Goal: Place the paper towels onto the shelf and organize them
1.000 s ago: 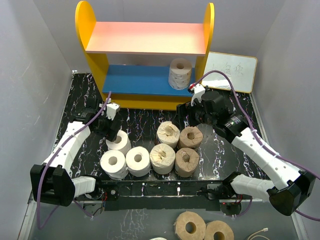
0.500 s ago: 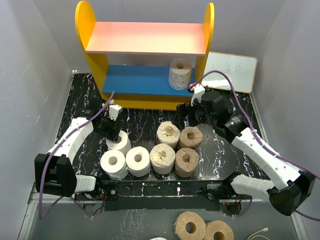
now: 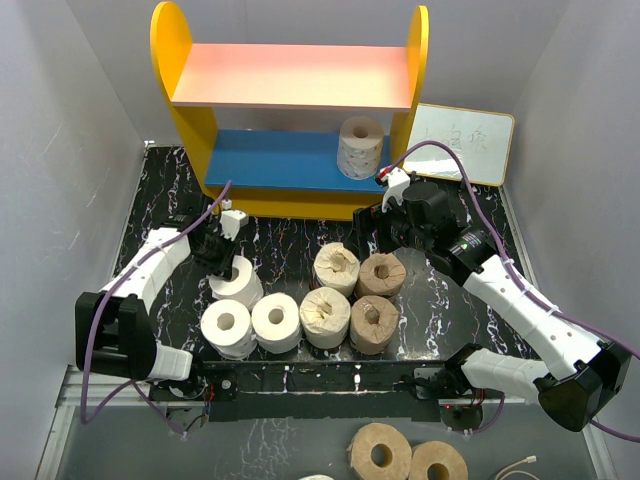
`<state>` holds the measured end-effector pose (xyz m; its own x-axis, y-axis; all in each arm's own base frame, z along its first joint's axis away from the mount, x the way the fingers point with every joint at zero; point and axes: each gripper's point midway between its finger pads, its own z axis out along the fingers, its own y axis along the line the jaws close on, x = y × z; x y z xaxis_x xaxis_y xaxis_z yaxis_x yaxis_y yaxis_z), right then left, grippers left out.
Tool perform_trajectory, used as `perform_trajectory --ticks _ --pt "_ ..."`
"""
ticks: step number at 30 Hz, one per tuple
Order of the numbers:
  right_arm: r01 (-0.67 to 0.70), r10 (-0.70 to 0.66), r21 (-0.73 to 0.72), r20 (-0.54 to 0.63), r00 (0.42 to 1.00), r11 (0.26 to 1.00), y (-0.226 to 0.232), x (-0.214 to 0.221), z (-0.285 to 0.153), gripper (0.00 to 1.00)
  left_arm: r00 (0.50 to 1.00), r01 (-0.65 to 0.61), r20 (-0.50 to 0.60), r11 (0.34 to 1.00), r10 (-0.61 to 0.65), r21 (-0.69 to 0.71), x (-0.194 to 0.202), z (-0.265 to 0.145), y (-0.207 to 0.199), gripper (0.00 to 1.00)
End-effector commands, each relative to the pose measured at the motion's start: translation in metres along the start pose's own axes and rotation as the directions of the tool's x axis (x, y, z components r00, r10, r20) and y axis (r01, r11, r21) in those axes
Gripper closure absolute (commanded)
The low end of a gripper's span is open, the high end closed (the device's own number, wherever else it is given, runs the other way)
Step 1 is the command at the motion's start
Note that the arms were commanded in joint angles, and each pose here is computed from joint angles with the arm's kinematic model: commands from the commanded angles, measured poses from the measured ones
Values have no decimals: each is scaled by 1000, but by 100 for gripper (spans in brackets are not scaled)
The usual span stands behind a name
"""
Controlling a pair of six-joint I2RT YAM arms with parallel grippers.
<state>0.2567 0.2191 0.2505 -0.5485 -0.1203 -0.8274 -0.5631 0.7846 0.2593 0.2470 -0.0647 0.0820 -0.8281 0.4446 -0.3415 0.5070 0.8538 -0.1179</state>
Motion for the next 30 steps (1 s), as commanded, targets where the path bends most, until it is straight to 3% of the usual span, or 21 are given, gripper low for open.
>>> perform_trajectory --ticks 1,5,8,12,16,19,20,23,26,30 --pt "19 -18 -2 68 997 1000 4 -23 -4 5 998 32 45 999 -32 2 -18 -20 -3 100" --pt "18 -18 -3 66 998 1000 4 -24 -2 5 991 115 75 993 -115 -5 -37 -41 -4 100" --pt "14 -14 -4 63 998 1000 4 -23 0 5 951 298 136 941 -278 -163 -52 -57 21 100" --pt "10 -9 -4 65 998 1000 4 -24 2 5 863 495 280 818 -421 -294 -64 -77 47 100" --pt "7 -6 -8 64 998 1000 6 -26 2 5 727 660 427 719 -538 -219 -79 -91 46 100" --pt "3 -2 -6 70 998 1000 6 -28 0 5 603 778 501 597 -621 -196 -83 -92 55 100" --pt "0 1 -5 74 997 1000 6 -28 -1 5 585 794 512 574 -629 -201 -85 -91 59 100" --pt "-9 10 -7 81 997 1000 7 -30 -5 5 592 800 477 544 -649 -253 -94 -85 68 100" --pt "-17 18 -9 92 996 1000 8 -31 -8 6 624 782 386 542 -680 -309 -98 -68 72 100" --pt "-25 26 -7 110 994 1000 9 -35 -14 6 630 775 332 542 -702 -324 -105 -45 76 100"
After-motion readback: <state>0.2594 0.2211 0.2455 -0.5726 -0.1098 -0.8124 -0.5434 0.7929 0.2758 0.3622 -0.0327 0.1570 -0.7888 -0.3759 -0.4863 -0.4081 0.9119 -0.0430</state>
